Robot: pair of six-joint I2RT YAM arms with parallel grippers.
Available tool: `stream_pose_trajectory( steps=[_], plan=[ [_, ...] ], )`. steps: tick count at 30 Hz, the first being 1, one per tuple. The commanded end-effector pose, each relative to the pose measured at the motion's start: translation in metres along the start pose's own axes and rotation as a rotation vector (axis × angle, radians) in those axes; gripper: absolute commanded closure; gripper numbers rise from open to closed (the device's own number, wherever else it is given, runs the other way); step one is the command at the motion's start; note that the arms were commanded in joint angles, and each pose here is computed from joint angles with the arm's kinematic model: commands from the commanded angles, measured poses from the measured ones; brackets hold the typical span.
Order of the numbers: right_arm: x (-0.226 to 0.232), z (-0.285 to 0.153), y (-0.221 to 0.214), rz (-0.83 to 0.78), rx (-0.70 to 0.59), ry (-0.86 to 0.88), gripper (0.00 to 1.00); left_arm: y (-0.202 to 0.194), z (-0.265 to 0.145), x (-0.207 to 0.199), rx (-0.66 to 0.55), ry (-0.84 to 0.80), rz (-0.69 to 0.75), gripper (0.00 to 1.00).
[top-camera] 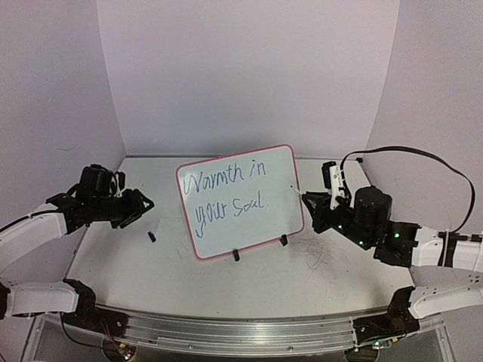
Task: Write a sentence on the whiteboard
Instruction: Pick up the pen cap from the center of the board.
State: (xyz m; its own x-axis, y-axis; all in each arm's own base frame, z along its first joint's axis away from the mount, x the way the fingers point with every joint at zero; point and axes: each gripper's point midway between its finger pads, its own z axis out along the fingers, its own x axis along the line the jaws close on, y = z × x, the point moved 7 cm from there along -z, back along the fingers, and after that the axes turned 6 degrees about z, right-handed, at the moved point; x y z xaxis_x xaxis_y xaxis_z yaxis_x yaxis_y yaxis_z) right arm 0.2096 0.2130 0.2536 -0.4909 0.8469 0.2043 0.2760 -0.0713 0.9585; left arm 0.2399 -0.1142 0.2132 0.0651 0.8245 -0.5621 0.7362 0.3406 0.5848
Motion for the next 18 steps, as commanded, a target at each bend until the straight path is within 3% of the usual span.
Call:
stream_pose_trajectory(
  steps=[1,8,14,18],
  plan=[
    [0.004,0.001,0.005,0.023,-0.040,0.035,1.00,-0.024,0.020,0.022,0.193,0.246,-0.212,0.42],
    [0.002,-0.007,-0.007,0.083,-0.046,0.074,1.00,-0.023,0.060,0.032,0.229,0.538,-0.188,0.44],
    [-0.004,-0.017,-0.009,0.099,-0.067,0.061,1.00,-0.016,0.079,0.043,0.184,0.659,-0.189,0.50],
    [-0.005,-0.017,-0.012,0.097,-0.062,0.057,1.00,-0.018,0.094,0.047,0.216,0.682,-0.192,0.54]
  ],
)
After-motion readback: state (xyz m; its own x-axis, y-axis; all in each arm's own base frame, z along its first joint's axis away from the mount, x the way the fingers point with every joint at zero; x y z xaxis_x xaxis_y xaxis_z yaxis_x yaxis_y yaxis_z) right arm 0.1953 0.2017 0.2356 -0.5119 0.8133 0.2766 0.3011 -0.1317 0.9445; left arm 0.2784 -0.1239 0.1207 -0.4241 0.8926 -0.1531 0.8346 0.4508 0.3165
